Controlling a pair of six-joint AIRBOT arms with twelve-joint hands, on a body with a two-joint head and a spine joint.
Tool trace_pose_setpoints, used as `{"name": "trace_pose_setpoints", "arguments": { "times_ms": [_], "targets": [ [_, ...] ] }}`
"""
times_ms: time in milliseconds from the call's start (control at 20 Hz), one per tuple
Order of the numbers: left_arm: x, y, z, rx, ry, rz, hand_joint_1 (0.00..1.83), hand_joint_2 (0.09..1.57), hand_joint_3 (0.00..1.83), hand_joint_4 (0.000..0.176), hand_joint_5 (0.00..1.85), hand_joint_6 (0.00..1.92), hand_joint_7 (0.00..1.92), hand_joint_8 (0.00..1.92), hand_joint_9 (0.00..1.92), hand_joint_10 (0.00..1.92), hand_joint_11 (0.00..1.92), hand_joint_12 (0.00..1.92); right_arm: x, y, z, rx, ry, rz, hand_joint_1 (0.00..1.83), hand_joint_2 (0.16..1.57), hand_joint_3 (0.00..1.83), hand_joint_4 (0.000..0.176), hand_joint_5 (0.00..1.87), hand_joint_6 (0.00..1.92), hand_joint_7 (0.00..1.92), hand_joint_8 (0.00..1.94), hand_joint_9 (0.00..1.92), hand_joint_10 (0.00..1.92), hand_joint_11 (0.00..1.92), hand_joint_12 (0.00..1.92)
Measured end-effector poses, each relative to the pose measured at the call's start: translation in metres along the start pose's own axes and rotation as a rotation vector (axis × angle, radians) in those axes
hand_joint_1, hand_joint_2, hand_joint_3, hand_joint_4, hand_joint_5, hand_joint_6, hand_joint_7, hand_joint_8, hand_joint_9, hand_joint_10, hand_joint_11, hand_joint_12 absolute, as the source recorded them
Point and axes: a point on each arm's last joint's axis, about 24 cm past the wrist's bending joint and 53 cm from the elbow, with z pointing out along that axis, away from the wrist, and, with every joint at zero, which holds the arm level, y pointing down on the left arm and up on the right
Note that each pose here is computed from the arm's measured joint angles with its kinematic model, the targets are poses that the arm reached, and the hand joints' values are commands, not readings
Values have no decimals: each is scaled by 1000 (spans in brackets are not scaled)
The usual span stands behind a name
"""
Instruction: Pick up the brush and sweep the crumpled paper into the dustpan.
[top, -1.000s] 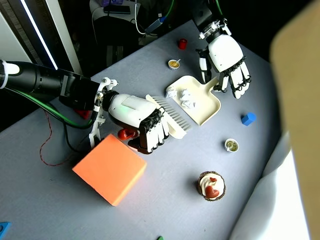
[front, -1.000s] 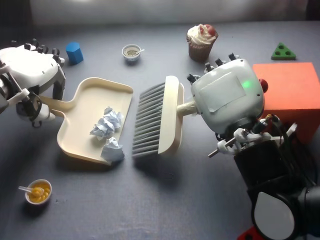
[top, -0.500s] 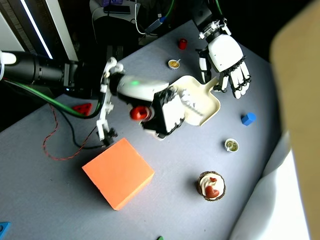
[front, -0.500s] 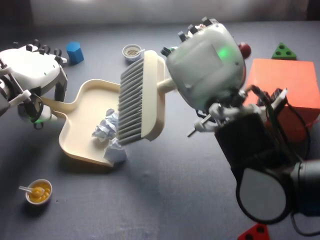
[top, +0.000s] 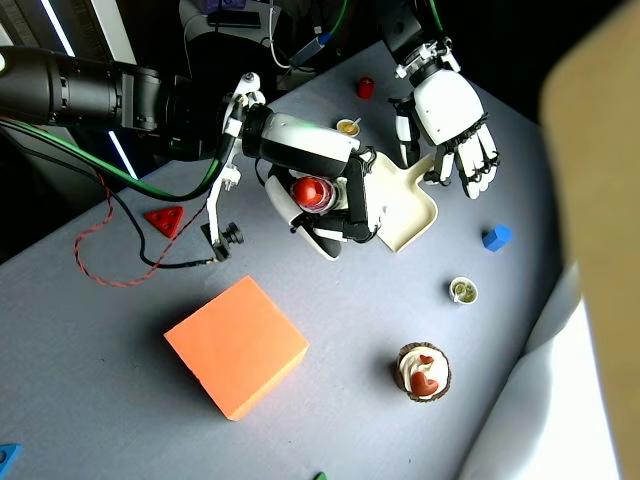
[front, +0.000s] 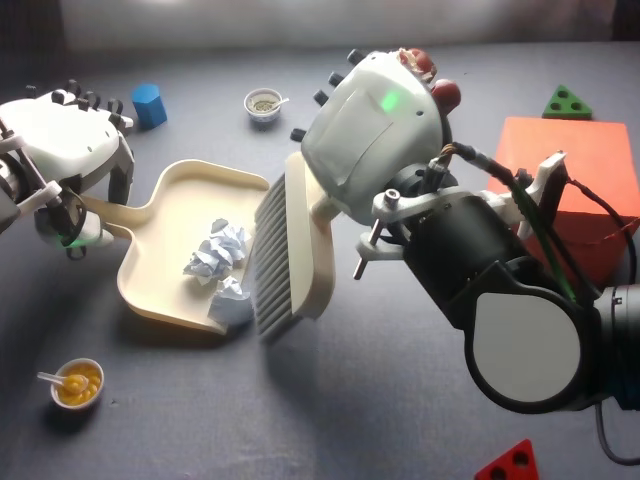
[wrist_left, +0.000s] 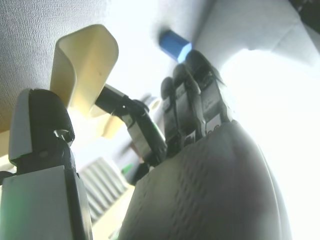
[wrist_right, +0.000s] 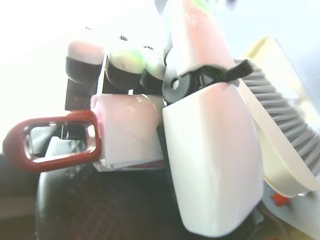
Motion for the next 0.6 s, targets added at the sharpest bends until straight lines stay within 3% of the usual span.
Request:
{"name": "trace_pose_setpoints", "arguments": {
  "times_ms": [200,350,500,600],
  "targets": [
    [2,0,-1,0,4,2,1144,1128,1,0,958,1004,242,1,203,0,1,505,1,11,-2,-25,-6,-17,1468,1130,0,176,1104,1921,1199,1941,1261,1921,1212,1921],
    [5,0,-2,0,7,1,1141,1122,0,0,972,984,251,2,214,2,59,524,9,21,-2,-24,3,-18,1474,1137,3,176,1085,1921,1172,1941,1239,1921,1202,1921],
    [5,0,-3,-2,9,-1,1140,1124,0,0,969,991,272,4,246,7,119,546,7,20,-2,15,-42,33,1454,1143,2,175,1111,1921,1216,1941,1274,1921,1098,1921],
    [4,1,-3,-5,8,-3,1153,1116,2,0,980,967,265,3,241,1,98,551,3,18,-4,35,-67,114,1454,1149,2,175,1126,1921,1231,1941,1285,1921,1113,1921]
  ]
}}
